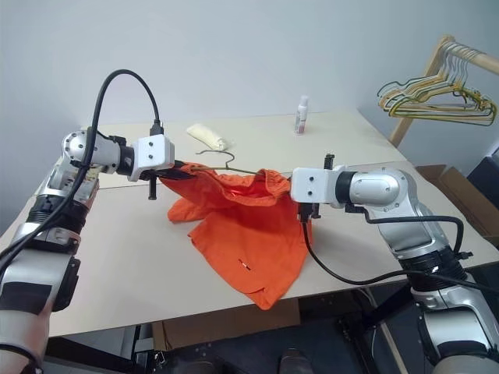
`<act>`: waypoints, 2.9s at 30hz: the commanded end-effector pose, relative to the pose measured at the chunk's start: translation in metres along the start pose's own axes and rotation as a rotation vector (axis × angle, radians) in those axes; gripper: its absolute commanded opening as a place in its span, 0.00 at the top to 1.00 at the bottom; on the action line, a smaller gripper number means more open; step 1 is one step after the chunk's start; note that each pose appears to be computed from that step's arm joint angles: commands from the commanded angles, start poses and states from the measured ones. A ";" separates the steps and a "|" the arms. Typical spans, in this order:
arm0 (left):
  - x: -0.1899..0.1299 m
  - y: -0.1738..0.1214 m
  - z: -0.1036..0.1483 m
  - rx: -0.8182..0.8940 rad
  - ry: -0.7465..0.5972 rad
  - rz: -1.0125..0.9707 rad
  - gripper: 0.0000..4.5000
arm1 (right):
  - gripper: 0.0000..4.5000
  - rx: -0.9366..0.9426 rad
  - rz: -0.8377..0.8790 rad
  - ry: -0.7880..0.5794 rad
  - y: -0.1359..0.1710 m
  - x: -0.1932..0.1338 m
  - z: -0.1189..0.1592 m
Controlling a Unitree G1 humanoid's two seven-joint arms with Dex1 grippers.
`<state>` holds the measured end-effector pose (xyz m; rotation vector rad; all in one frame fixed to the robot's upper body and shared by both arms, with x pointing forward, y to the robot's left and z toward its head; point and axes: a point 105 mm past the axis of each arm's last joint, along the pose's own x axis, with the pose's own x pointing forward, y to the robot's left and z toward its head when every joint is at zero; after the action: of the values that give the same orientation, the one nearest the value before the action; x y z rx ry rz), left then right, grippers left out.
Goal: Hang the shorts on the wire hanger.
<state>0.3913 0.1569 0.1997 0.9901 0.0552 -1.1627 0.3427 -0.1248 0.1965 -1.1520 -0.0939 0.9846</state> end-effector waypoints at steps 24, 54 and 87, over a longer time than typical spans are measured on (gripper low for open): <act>-0.008 -0.010 0.035 0.076 -0.205 -0.085 1.00 | 0.18 0.431 0.125 -0.278 -0.015 -0.019 0.020; -0.014 -0.002 0.019 0.007 -0.207 -0.008 0.34 | 0.97 0.629 0.103 -0.167 0.000 -0.015 0.005; -0.003 -0.018 0.099 -0.427 -0.802 0.227 0.00 | 0.97 1.257 -1.282 0.709 -0.029 -0.215 -0.125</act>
<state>0.3382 0.0942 0.2363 0.1115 -0.3709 -1.1943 0.3034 -0.3531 0.2312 -0.0488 0.3671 -0.4680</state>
